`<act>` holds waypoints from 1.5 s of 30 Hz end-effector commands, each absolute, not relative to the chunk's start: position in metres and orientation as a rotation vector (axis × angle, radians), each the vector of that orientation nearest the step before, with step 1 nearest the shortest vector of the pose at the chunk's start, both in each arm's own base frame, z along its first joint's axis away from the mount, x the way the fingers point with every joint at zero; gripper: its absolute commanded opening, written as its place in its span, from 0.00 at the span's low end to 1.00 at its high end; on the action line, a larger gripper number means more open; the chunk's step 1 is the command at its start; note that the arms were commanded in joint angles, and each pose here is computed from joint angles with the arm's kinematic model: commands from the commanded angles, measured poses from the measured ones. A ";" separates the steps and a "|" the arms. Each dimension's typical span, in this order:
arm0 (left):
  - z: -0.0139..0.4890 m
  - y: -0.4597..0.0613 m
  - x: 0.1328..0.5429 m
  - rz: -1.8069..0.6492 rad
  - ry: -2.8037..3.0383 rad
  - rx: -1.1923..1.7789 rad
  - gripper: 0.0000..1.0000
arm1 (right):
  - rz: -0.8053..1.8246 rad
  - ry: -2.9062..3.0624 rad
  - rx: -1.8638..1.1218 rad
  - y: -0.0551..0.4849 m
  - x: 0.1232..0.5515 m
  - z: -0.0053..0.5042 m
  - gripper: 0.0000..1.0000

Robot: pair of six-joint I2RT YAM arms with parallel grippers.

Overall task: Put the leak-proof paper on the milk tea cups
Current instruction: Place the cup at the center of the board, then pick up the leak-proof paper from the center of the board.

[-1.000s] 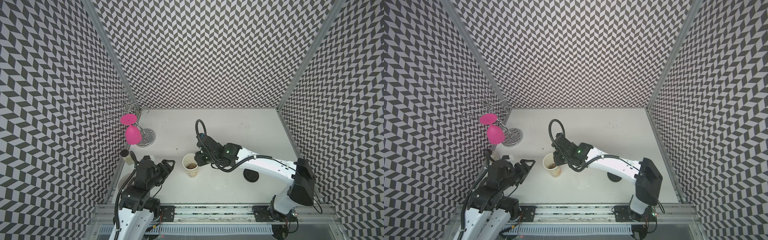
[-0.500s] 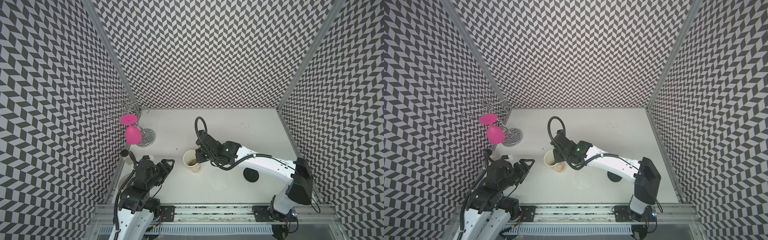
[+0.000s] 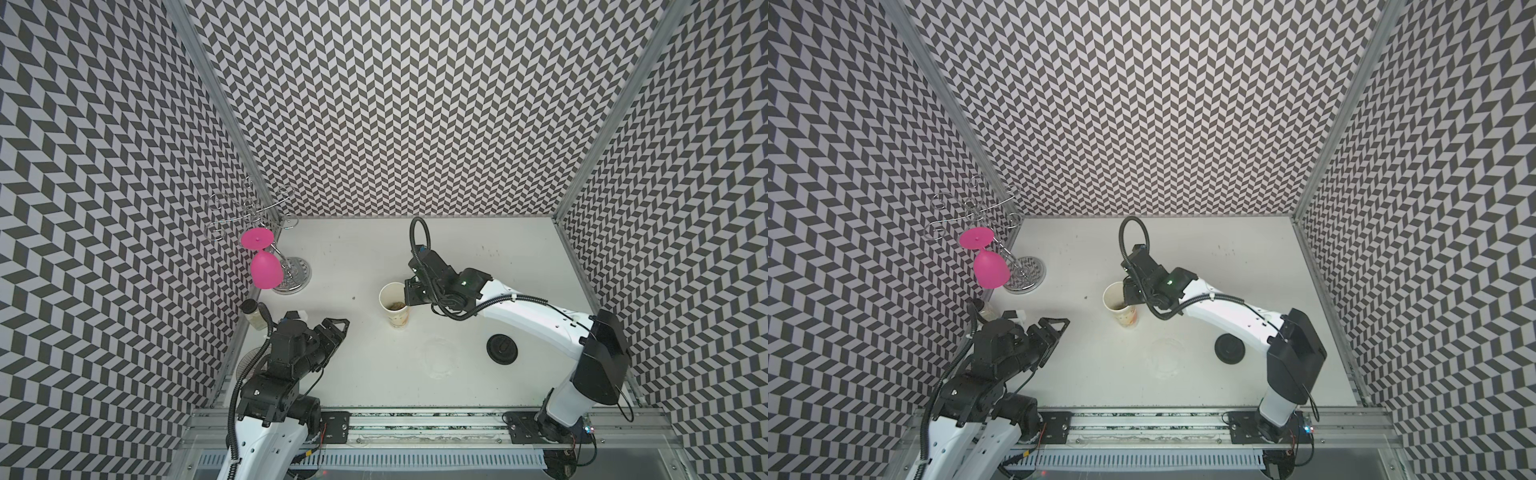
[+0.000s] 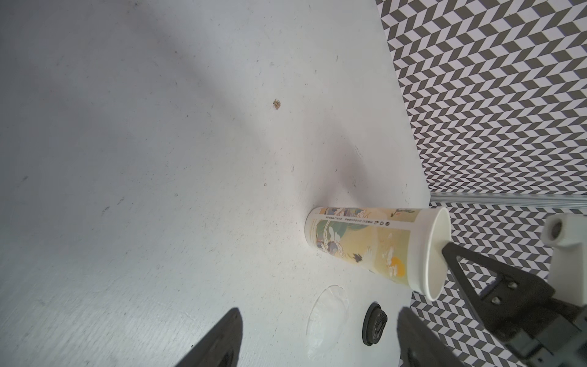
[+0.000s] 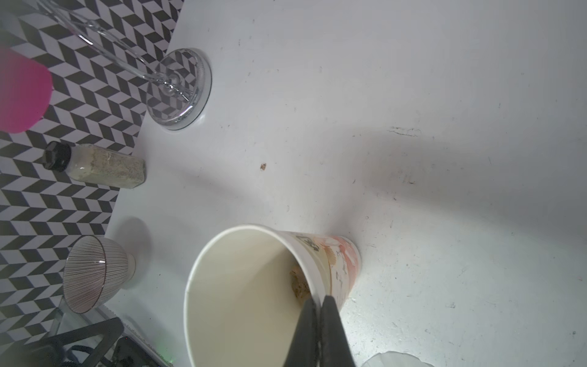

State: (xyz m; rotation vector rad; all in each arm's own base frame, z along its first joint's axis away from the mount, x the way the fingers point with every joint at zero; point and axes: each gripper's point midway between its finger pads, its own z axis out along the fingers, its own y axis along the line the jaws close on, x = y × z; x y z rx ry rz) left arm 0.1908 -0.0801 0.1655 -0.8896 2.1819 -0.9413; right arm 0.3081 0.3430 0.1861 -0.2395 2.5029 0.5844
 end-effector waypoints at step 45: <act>0.077 -0.216 0.140 -1.239 2.533 -0.506 0.74 | 0.693 2.708 0.053 0.213 0.208 0.065 0.56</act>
